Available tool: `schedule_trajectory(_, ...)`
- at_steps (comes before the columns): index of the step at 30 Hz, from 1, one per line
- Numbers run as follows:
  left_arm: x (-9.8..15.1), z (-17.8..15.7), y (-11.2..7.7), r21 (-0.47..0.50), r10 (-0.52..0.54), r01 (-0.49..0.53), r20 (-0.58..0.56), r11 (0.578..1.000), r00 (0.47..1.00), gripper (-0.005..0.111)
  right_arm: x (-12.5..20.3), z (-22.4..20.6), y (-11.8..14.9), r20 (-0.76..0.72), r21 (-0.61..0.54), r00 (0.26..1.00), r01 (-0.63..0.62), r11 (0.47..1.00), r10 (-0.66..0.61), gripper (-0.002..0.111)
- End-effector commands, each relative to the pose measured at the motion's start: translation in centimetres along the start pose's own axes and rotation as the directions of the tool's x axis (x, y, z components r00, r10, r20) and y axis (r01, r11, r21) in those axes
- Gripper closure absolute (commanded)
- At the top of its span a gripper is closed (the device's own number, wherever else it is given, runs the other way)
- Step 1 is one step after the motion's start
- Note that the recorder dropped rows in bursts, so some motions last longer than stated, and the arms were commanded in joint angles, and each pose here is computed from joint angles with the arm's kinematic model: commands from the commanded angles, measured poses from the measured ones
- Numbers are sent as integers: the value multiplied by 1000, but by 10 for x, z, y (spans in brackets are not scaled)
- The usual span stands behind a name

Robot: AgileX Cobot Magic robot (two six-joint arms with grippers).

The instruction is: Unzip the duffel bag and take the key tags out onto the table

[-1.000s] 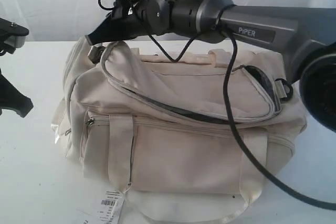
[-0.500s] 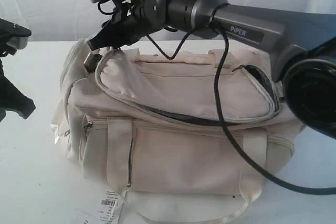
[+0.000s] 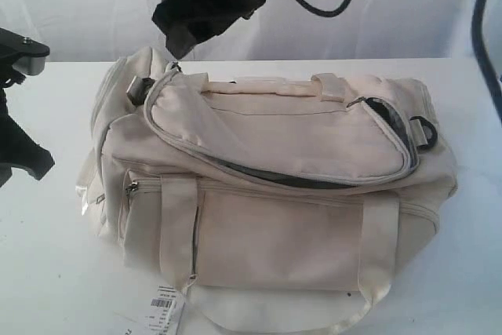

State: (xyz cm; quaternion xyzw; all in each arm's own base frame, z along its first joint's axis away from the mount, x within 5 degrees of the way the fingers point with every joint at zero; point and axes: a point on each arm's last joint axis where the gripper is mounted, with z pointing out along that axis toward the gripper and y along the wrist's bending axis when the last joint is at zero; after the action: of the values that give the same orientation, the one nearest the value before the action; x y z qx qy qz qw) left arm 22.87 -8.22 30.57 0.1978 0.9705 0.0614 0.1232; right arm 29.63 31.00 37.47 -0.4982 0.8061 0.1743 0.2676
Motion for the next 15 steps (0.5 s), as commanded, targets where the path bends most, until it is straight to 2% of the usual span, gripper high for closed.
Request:
schedule_trajectory(1, 4, -1, -1, 13, -6, 7, -15, 1000, 1000, 107, 12, -21, 25, -11, -160, 996, -85, 983, 84, 54)
schedule_trajectory(5, 4, -1, -1, 13, -6, 7, -15, 1000, 1000, 107, 37, -37, 55, -36, -225, 999, 28, 974, -37, 70)
schedule_trajectory(8, 4, -1, -1, 17, -8, 8, -13, 1000, 1000, 107, 63, -37, 65, -85, -246, 989, 95, 964, -119, 74)
schedule_trajectory(11, 4, -1, -1, 19, -7, 7, -11, 1000, 1000, 107, 84, -20, 60, -180, -226, 962, 165, 960, -207, 76)
schedule_trajectory(15, 4, -1, -2, 26, -4, 4, -11, 1000, 1000, 107, 89, -8, 48, -232, -149, 933, 247, 958, -277, 74)
